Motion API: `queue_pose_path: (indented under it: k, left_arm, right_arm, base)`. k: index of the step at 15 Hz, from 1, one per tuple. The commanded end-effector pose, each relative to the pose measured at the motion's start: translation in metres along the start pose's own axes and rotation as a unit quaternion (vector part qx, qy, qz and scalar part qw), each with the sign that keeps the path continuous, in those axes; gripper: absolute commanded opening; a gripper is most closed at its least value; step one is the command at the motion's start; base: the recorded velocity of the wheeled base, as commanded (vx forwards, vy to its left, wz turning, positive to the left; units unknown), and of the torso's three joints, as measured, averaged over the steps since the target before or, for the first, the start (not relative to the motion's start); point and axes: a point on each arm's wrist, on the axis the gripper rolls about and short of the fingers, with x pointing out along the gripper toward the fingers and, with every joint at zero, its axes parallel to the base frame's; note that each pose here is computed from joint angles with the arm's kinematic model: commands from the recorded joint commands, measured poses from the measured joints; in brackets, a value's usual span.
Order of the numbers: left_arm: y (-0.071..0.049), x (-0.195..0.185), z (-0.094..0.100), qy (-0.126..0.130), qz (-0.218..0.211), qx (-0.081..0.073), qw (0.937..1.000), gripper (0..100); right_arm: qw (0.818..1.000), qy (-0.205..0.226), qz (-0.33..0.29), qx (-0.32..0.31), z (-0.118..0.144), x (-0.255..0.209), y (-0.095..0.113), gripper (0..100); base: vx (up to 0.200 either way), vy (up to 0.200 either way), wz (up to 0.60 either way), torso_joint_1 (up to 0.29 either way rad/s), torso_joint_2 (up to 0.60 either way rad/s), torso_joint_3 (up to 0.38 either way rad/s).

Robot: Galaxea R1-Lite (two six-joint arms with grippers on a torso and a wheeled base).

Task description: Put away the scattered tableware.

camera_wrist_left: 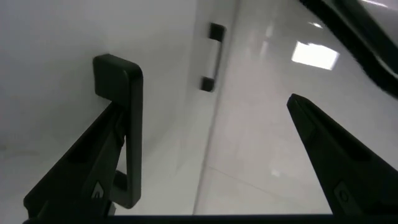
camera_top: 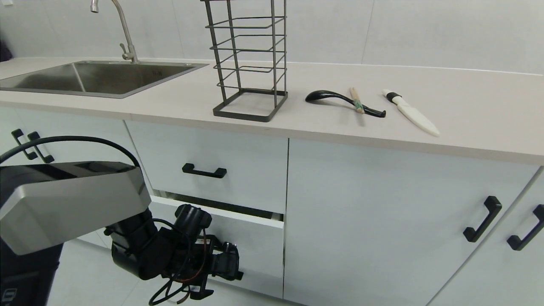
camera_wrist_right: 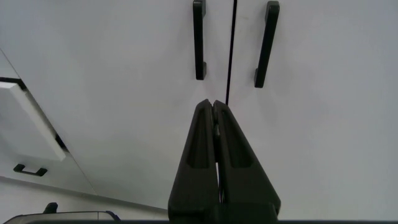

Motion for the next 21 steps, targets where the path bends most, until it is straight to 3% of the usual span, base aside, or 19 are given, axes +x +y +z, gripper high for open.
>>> queue_pose_path:
  k: [1, 4, 5, 6, 7, 8, 9, 10, 12, 13, 14, 15, 18, 21]
  left_arm:
    - [0.002, -0.009, 0.002, -0.004, 0.018, 0.002, 0.9998, 100]
    - [0.003, -0.017, 0.003, -0.007, 0.026, 0.004, 0.9996, 100]
    - [0.000, -0.023, 0.003, -0.008, 0.025, 0.003, 0.9996, 100]
    - [-0.008, -0.038, 0.003, -0.008, 0.026, -0.008, 0.9996, 100]
    - [-0.014, -0.055, 0.006, -0.015, 0.036, -0.007, 0.9992, 100]
    - [-0.016, -0.078, 0.014, -0.044, 0.058, 0.007, 0.9973, 100]
    - [-0.016, -0.078, 0.014, -0.044, 0.058, 0.007, 0.9973, 100]
    - [-0.024, -0.126, 0.034, -0.094, 0.098, 0.028, 0.9904, 100]
    - [-0.038, -0.165, 0.039, -0.111, 0.093, -0.013, 0.9893, 100]
    - [-0.038, -0.171, 0.038, -0.115, 0.100, -0.043, 0.9874, 100]
    - [-0.032, -0.174, 0.034, -0.118, 0.112, -0.092, 0.9824, 100]
    - [-0.025, -0.175, 0.031, -0.117, 0.123, -0.108, 0.9796, 100]
    - [-0.014, -0.162, 0.022, -0.107, 0.109, -0.128, 0.9800, 100]
    - [-0.003, -0.143, 0.022, -0.102, 0.102, -0.114, 0.9830, 100]
  right_arm:
    - [1.000, 0.001, 0.000, 0.000, 0.000, 0.000, 0.000, 0]
    - [1.000, 0.001, 0.000, 0.000, 0.000, 0.000, 0.000, 0]
    - [1.000, 0.001, 0.000, 0.000, 0.000, 0.000, 0.000, 0]
    - [1.000, 0.001, 0.000, 0.000, 0.000, 0.000, 0.000, 0]
    - [1.000, 0.000, 0.000, 0.000, 0.000, 0.000, 0.000, 0]
    - [1.000, 0.000, 0.000, 0.000, 0.000, 0.000, 0.000, 0]
    - [1.000, 0.000, 0.000, 0.000, 0.000, 0.000, 0.000, 0]
    - [1.000, 0.001, 0.000, 0.000, 0.000, 0.000, 0.000, 0]
    - [1.000, 0.000, 0.000, 0.000, 0.000, 0.000, 0.000, 0]
    - [1.000, 0.001, 0.000, 0.000, 0.000, 0.000, 0.000, 0]
    - [1.000, 0.001, 0.000, 0.000, 0.000, 0.000, 0.000, 0]
    - [1.000, 0.000, 0.000, 0.000, 0.000, 0.000, 0.000, 0]
    - [1.000, 0.000, 0.000, 0.000, 0.000, 0.000, 0.000, 0]
    - [1.000, 0.000, 0.000, 0.000, 0.000, 0.000, 0.000, 0]
  base:
    - [0.000, 0.000, 0.00, 0.000, 0.00, 0.000]
    - [0.000, 0.000, 0.00, 0.000, 0.00, 0.000]
    - [0.000, 0.000, 0.00, 0.000, 0.00, 0.000]
    - [0.000, 0.000, 0.00, 0.000, 0.00, 0.000]
    - [0.000, 0.000, 0.00, 0.000, 0.00, 0.000]
    - [0.000, 0.000, 0.00, 0.000, 0.00, 0.000]
    - [0.000, 0.000, 0.00, 0.000, 0.00, 0.000]
    - [0.000, 0.000, 0.00, 0.000, 0.00, 0.000]
    - [0.000, 0.000, 0.00, 0.000, 0.00, 0.000]
    - [0.000, 0.000, 0.00, 0.000, 0.00, 0.000]
    - [0.000, 0.000, 0.00, 0.000, 0.00, 0.000]
    - [0.000, 0.000, 0.00, 0.000, 0.00, 0.000]
    - [0.000, 0.000, 0.00, 0.000, 0.00, 0.000]
    - [0.000, 0.000, 0.00, 0.000, 0.00, 0.000]
